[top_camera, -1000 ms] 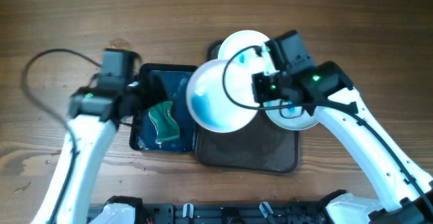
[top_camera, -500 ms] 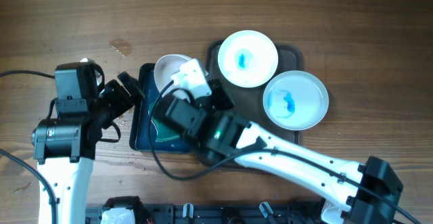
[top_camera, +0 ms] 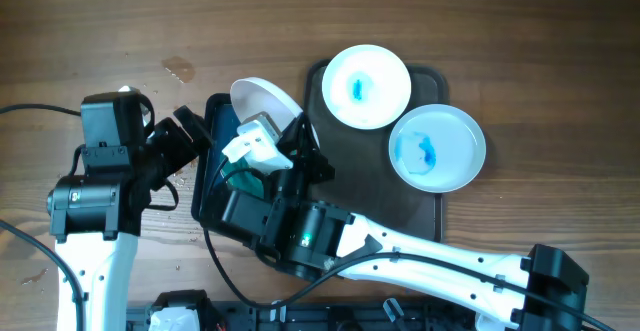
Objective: Clean dirty plates on tray and stack at the side
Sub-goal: 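Lift the plate with the right gripper and flip it over the water tray, then carry the plate right and set it down beside the tray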
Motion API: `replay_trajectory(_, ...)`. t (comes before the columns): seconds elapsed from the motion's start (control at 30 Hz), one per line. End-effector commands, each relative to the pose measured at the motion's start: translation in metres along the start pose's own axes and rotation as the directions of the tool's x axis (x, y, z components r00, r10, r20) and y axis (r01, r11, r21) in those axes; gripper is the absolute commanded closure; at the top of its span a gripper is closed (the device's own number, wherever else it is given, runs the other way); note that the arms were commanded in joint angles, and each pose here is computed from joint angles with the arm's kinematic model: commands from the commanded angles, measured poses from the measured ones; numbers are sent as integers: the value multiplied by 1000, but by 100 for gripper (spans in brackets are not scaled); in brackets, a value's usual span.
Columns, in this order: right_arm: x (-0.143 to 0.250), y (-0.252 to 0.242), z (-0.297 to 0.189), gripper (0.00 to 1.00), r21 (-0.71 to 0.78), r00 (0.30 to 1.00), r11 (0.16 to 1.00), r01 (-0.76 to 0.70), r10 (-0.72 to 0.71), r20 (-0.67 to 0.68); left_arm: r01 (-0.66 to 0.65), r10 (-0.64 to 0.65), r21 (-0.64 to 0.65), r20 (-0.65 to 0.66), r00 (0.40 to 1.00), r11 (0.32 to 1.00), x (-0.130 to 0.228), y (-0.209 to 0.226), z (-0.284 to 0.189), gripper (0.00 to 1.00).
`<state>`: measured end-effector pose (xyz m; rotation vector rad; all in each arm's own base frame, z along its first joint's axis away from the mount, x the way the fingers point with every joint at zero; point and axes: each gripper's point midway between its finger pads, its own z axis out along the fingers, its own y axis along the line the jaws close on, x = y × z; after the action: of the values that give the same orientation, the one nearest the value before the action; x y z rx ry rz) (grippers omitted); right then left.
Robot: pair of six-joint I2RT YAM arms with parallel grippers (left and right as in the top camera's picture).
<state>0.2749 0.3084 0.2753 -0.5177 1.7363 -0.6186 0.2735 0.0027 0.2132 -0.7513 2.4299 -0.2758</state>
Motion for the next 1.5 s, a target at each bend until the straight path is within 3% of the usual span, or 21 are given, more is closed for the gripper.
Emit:
replay_trajectory(0.0, -11, -15, -4, 96, 36, 999, 999, -30, 29, 19, 4, -5, 20, 13, 1000, 1000, -4, -4, -5, 0)
replay_trajectory(0.23, -14, -14, -4, 96, 37, 1000, 999, 0, -1, 23, 4, -5, 19, 12, 1000, 1000, -4, -4, -5, 0)
replay_trajectory(0.43, -27, -31, 6, 96, 113, 998, 992, -46, 43, 36, 4, -5, 19, 12, 1000, 1000, -4, -4, -5, 0)
replay_trajectory(0.47, -28, -28, 5, 96, 98, 999, 995, 32, -35, 33, 4, -5, 19, 13, 1000, 1000, -4, -4, -5, 0)
replay_trajectory(0.5, -30, -38, 6, 96, 153, 999, 988, 9, -14, 29, 4, -5, 19, 13, 1000, 1000, -4, -4, -5, 0)
replay_trajectory(0.53, -33, -39, 8, 96, 146, 999, 989, -25, 20, 36, 4, -5, 20, 13, 1000, 1000, -4, -4, -5, 0)
replay_trajectory(0.57, -36, -28, 4, 96, 97, 998, 994, 46, -51, 45, 4, -5, 19, 12, 1000, 1000, -4, -4, -5, 0)
replay_trajectory(1.07, -36, -29, 5, 96, 104, 999, 995, 7, -13, 49, 4, -5, 20, 13, 1000, 1000, -4, -4, -5, 0)
replay_trajectory(1.13, -39, 1, 1, 96, -54, 993, 995, 85, -80, 84, 4, -5, 20, 13, 1000, 1000, -4, -4, -5, 0)
replay_trajectory(1.17, -37, -14, 3, 96, 33, 994, 995, 90, -91, 62, 4, -5, 19, 13, 1000, 1000, -4, -4, -5, 0)
replay_trajectory(1.2, -33, -27, 10, 96, 87, 999, 996, -14, 10, 44, 4, -5, 20, 13, 1000, 1000, -4, -4, -5, 0)
replay_trajectory(1.27, -28, -8, 12, 96, -12, 996, 996, 83, -83, 43, 4, -5, 19, 13, 1000, 1000, -4, -4, -5, 0)
replay_trajectory(1.3, -22, -24, 22, 96, 64, 1000, 998, -11, 10, 16, 4, -5, 19, 13, 1000, 1000, -4, -4, -5, 0)
replay_trajectory(1.33, -12, -20, 32, 95, 24, 995, 994, -103, 103, -12, 4, -5, 19, 13, 1000, 1000, -4, -4, -5, 0)
replay_trajectory(1.37, 2, 3, 42, 96, -122, 986, 980, -158, 149, -80, 4, -5, 19, 13, 1000, 1000, -4, -4, -5, 0)
replay_trajectory(1.4, 19, 21, 50, 96, -237, 957, 935, -262, 220, -190, 4, -5, 19, 13, 1000, 1000, -4, -4, -5, 0)
replay_trajectory(1.47, 49, 46, 71, 96, -377, 809, 751, -542, 346, -475, 4, -5, 20, 13, 1000, 1000, -4, -4, -5, 0)
